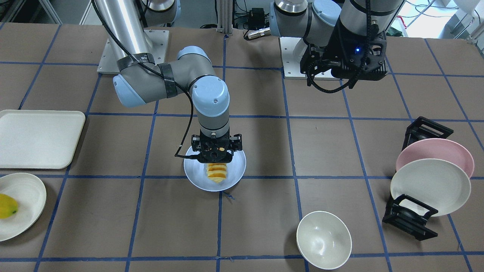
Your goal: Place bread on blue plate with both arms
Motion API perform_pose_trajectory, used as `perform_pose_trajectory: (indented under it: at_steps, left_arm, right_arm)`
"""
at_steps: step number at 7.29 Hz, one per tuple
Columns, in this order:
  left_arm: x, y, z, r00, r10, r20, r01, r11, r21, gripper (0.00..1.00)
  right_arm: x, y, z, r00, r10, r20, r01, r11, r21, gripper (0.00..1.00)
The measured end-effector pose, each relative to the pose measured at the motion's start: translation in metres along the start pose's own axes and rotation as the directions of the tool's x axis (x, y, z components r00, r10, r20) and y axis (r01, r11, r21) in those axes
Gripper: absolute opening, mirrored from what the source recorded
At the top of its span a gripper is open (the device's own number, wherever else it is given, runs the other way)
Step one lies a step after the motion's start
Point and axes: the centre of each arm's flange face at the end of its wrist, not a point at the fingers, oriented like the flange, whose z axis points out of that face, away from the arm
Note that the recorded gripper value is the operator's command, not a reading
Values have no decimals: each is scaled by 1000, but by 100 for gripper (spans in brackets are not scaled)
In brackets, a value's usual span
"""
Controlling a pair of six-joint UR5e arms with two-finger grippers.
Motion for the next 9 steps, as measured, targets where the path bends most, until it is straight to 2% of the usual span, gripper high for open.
perform_pose_trajectory:
  at_steps: [2, 4, 6, 7, 9]
  left_arm:
    - [0, -4, 3, 1000, -1, -2, 1, 1000, 21, 100]
    - [-1, -26, 6, 1000, -6, -5, 7, 994, 110, 100]
    - [1, -29, 12, 1000, -5, -3, 5, 995, 102, 100]
    - [1, -28, 13, 1000, -4, -5, 4, 996, 88, 100]
    - [0, -27, 12, 1000, -9, -8, 9, 997, 82, 100]
  right_arm:
    - [25, -2, -48, 1000, 13, 0, -13, 999, 34, 100]
    - [86, 3, -113, 998, 61, -10, -61, 998, 15, 100]
    - [147, 11, -169, 993, 120, -7, -120, 992, 31, 100]
    - [173, 14, -186, 987, 159, -7, -158, 987, 37, 100]
    - [217, 27, -206, 972, 232, -36, -232, 973, 5, 100]
